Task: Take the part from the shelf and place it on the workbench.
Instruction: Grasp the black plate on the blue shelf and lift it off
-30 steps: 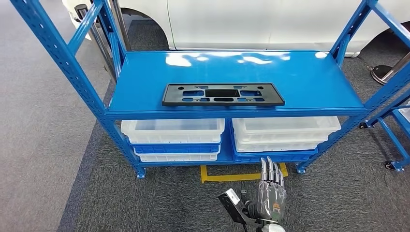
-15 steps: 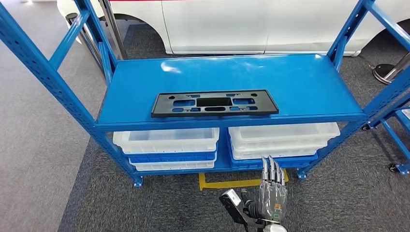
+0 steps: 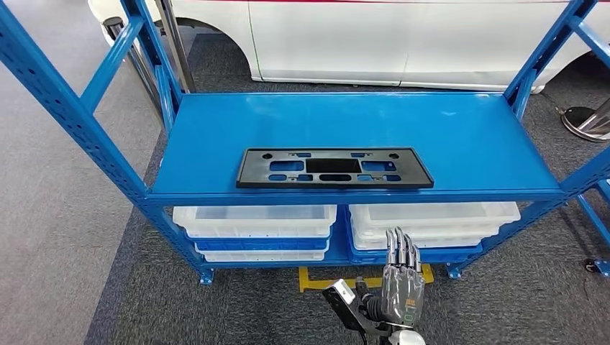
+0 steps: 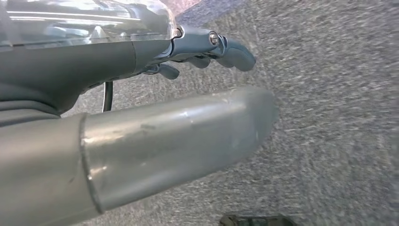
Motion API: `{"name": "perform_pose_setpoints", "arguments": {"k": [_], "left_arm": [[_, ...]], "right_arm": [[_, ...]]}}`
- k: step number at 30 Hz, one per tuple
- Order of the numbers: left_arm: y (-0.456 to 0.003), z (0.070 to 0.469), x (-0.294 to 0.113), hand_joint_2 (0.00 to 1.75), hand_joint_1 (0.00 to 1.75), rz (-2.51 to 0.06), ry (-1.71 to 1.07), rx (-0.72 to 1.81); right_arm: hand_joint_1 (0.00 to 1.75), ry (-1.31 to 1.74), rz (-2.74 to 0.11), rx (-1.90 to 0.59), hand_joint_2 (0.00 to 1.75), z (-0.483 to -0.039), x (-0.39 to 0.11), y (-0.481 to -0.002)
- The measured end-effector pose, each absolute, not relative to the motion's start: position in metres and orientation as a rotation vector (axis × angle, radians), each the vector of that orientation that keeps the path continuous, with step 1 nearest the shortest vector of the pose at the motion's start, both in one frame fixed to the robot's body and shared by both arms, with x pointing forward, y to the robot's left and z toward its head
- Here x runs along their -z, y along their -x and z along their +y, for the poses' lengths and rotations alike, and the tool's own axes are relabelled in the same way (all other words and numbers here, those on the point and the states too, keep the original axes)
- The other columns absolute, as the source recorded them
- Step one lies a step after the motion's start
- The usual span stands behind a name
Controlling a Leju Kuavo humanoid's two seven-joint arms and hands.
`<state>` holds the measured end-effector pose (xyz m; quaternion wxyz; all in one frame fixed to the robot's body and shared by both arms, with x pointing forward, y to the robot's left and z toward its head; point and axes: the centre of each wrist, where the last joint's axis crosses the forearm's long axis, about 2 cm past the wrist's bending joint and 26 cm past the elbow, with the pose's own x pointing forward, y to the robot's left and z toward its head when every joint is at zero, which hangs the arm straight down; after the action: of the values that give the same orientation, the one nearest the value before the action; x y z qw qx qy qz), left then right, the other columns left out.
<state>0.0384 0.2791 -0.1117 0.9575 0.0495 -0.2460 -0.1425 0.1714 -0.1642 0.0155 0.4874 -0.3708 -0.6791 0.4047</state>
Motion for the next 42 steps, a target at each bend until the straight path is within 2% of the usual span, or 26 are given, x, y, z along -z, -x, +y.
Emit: {"name": "perform_pose_setpoints", "arguments": {"k": [21, 42], "left_arm": [[-0.037, 0.277, 0.112, 0.00, 0.00, -0.492, -0.095, 0.300], [-0.045, 0.272, 0.111, 0.00, 0.00, -0.502, -0.077, 0.335]], "right_arm": [[0.00, 0.910, -1.674, -0.980, 1.75, -0.158, -0.022, -0.179], [0.00, 0.909, -1.913, -1.051, 1.75, -0.123, -0.062, -0.216]]}}
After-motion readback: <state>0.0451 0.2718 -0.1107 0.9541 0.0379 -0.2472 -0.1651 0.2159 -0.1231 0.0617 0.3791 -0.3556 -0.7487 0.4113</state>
